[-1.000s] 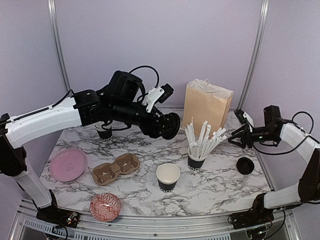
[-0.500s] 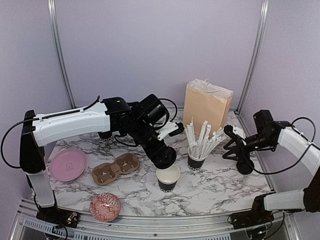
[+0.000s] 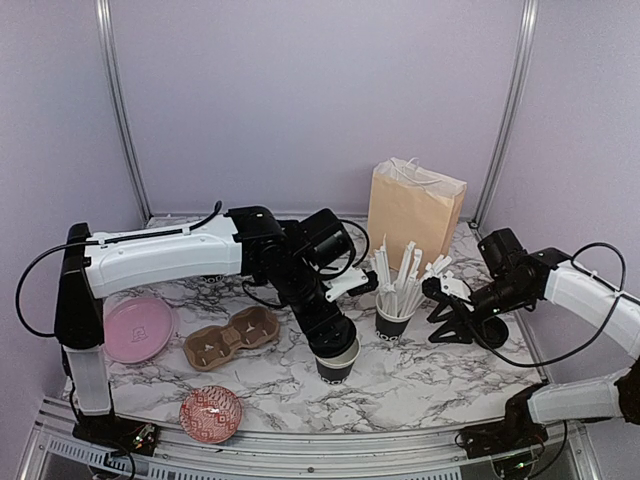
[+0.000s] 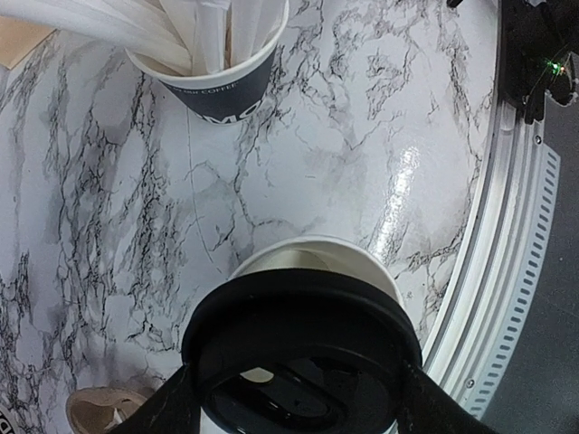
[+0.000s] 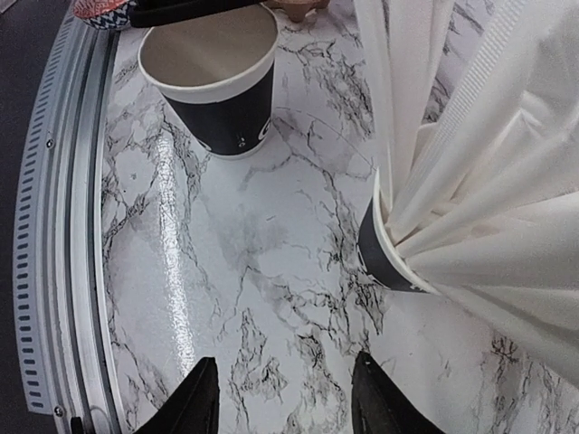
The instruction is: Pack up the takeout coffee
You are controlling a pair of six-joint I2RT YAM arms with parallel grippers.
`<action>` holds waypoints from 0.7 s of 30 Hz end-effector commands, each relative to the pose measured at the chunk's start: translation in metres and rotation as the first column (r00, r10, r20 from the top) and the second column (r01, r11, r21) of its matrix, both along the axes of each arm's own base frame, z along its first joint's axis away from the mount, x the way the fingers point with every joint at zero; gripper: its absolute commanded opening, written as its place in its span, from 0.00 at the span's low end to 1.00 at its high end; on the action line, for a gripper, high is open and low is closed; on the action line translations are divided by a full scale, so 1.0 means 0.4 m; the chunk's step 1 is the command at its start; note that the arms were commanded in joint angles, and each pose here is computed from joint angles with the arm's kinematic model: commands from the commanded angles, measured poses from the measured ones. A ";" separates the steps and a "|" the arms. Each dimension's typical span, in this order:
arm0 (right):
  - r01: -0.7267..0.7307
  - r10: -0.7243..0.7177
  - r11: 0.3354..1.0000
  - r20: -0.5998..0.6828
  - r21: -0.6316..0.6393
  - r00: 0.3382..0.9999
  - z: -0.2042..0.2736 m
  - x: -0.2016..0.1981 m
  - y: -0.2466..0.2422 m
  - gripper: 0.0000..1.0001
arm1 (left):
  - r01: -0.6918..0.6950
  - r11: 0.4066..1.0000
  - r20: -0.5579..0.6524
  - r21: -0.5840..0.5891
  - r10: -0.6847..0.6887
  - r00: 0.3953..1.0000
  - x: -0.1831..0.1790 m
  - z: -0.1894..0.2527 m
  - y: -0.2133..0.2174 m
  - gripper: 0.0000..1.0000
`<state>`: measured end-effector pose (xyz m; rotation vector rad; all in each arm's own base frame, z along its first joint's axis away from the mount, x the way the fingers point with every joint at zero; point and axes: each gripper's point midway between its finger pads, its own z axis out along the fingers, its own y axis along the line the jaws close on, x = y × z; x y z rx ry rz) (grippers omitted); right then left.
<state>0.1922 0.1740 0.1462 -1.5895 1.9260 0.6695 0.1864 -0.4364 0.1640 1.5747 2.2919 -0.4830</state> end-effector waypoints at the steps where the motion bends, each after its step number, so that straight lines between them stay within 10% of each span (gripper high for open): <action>1: 0.004 -0.004 1.000 0.005 -0.013 1.000 -0.007 0.002 0.007 0.48 | 0.032 0.999 -0.024 0.032 -0.031 0.999 -0.022 -0.012 -0.002 0.69; 21: -0.007 0.006 1.000 -0.007 -0.019 1.000 -0.021 -0.006 0.012 0.48 | 0.034 0.998 0.009 0.059 -0.035 0.999 -0.014 0.005 -0.017 0.69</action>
